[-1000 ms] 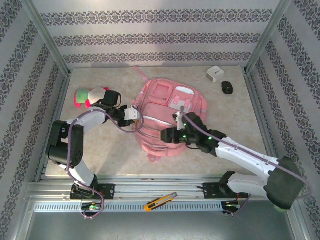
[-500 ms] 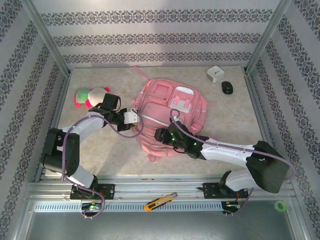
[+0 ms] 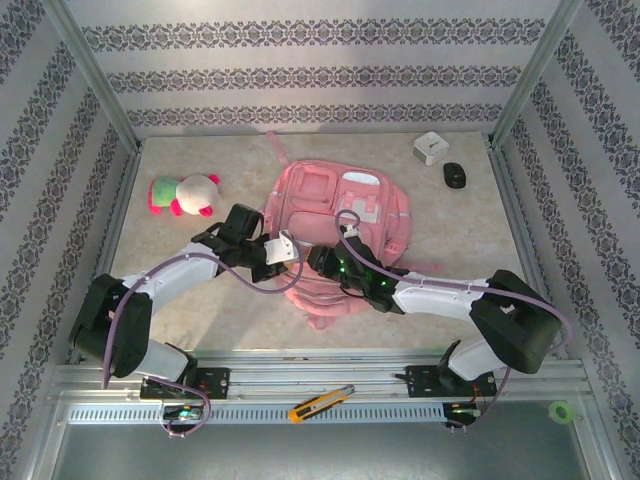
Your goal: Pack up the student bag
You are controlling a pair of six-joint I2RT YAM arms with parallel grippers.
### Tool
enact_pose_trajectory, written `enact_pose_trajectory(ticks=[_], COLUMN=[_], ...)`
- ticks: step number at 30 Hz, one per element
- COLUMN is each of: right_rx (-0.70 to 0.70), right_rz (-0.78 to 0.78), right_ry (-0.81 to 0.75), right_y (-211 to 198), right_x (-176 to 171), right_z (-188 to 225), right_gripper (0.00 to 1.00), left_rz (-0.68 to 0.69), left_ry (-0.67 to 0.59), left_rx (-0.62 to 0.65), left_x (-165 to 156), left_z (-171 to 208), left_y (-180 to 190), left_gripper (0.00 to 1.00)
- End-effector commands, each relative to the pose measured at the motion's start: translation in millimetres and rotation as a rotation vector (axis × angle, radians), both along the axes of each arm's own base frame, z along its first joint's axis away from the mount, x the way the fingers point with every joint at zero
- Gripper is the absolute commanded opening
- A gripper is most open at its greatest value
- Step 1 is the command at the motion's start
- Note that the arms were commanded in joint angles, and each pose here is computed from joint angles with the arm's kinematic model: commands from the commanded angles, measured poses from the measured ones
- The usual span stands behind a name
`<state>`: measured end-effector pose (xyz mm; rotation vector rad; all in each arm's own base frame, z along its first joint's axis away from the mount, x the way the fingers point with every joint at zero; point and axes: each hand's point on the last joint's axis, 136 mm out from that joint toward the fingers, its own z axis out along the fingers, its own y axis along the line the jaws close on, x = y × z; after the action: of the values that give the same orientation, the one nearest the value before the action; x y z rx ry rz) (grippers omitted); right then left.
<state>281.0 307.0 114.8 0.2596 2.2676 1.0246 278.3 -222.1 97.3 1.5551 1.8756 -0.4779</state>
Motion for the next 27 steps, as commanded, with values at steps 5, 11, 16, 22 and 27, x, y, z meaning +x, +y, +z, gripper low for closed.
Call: enact_pose_trajectory(ticks=[5,11,16,22,27], right_rx=[0.049,-0.098,-0.086,-0.019,0.038], right_rz=[0.041,-0.09,-0.165,-0.106,-0.036], right_ry=[-0.08,0.061,0.11,0.164,0.17], right_y=[-13.3,-96.7,-135.5,-125.6,-94.4], right_x=[-13.7,-25.3,-17.5,-13.0,-9.3], right_z=[45.1,13.4,-0.3,-11.9,-16.4], right_gripper=[0.58,0.62,0.58,0.48,0.35], left_rz=[0.174,0.259,0.279,0.305,0.341], left_ry=[0.03,0.024,0.048,0.085,0.153], left_rx=[-0.028,-0.064,-0.081,-0.074,-0.04], left_x=[10.5,17.6,16.6,12.8,3.6], left_z=[-4.9,1.4,2.4,2.4,-2.2], left_y=[-5.8,-1.5,-3.0,-2.3,-6.5], left_gripper=[0.0,0.0,0.0,0.0,0.0])
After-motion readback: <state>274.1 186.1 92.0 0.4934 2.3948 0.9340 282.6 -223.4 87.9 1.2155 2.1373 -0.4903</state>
